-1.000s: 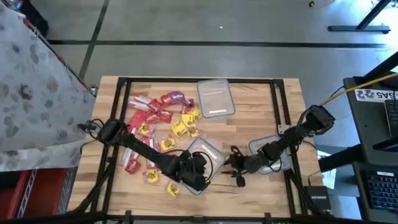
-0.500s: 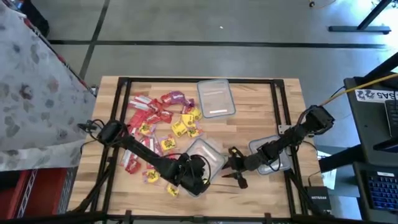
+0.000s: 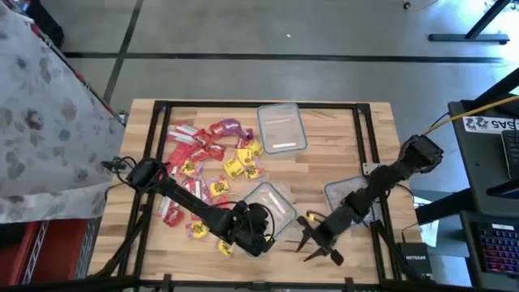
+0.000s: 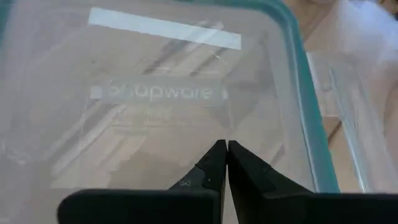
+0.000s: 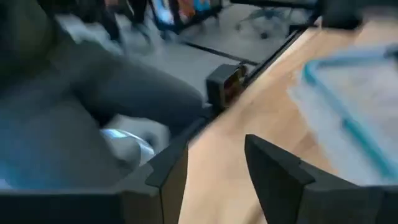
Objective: Sort candy
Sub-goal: Open the top rectangular transparent food container
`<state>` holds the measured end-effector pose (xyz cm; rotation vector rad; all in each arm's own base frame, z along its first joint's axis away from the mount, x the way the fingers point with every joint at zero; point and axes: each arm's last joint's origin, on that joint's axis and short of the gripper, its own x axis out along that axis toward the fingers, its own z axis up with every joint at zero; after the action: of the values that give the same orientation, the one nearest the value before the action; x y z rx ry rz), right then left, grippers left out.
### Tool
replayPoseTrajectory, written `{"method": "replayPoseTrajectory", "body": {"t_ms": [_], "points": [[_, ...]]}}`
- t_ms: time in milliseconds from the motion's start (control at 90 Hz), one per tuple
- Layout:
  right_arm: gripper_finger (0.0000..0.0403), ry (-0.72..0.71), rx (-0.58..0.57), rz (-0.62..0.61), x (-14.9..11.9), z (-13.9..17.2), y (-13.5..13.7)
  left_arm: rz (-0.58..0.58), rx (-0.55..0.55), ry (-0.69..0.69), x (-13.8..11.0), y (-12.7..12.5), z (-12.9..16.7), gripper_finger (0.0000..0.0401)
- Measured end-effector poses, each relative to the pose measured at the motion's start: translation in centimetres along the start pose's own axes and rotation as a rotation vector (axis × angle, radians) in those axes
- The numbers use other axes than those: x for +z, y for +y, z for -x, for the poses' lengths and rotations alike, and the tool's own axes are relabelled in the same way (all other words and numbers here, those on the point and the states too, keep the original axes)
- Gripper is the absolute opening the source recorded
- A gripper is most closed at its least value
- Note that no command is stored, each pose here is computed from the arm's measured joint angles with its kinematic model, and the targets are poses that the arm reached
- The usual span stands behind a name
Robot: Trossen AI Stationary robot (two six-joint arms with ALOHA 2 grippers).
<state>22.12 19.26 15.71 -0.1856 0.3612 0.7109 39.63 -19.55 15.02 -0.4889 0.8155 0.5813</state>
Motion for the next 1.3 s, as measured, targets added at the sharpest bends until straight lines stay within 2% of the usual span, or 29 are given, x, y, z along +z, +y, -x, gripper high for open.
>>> {"method": "replayPoseTrajectory", "body": {"t_ms": [156, 300, 400, 511, 711, 767, 900, 1044, 1144, 1211, 1300], "points": [[0.0147, 0.187, -0.295, 0.343, -0.1, -1.0, 0.9, 0.001, -0.001, -0.002, 0.0, 0.0, 0.0, 0.0], [0.0147, 0.273, -0.395, 0.517, -1.1, -2.2, 0.5, 0.002, -0.023, -0.015, 0.1, -0.3, -0.1, 0.0], [0.0147, 0.329, -0.417, 0.554, -2.1, -3.0, 0.2, -0.003, -0.033, -0.021, 0.2, -0.3, -0.2, 0.0], [0.0132, 0.319, -0.45, 0.521, -1.9, -3.6, 0.0, -0.006, -0.035, -0.022, 0.2, -0.4, -0.2, 0.0], [0.0026, 0.333, -0.449, 0.507, -0.8, -3.9, 0.1, -0.015, -0.042, -0.021, 0.2, -0.4, 0.4, 0.0], [0.0009, 0.352, -0.453, 0.512, -0.7, -4.0, 0.0, -0.019, -0.044, -0.022, 0.4, -0.4, 1.0, 0.0], [0.0026, 0.355, -0.507, 0.519, 0.0, -4.1, 0.2, -0.039, -0.047, -0.052, 0.8, -0.4, 2.1, 0.0], [0.0041, 0.34, -0.658, 0.554, 1.6, -4.2, 0.9, -0.038, -0.048, -0.08, 0.9, -0.5, 2.8, 0.0], [0.0042, 0.358, -0.716, 0.597, 2.2, -4.2, 1.2, -0.038, -0.047, -0.082, 0.9, -0.5, 2.8, 0.0], [0.0042, 0.364, -0.71, 0.616, 2.2, -4.2, 1.2, -0.036, -0.045, -0.086, 0.9, -0.5, 2.8, 0.0], [0.0044, 0.393, -0.621, 0.634, 1.7, -4.2, 1.2, -0.035, -0.045, -0.088, 0.9, -0.5, 2.8, 0.0]]}}
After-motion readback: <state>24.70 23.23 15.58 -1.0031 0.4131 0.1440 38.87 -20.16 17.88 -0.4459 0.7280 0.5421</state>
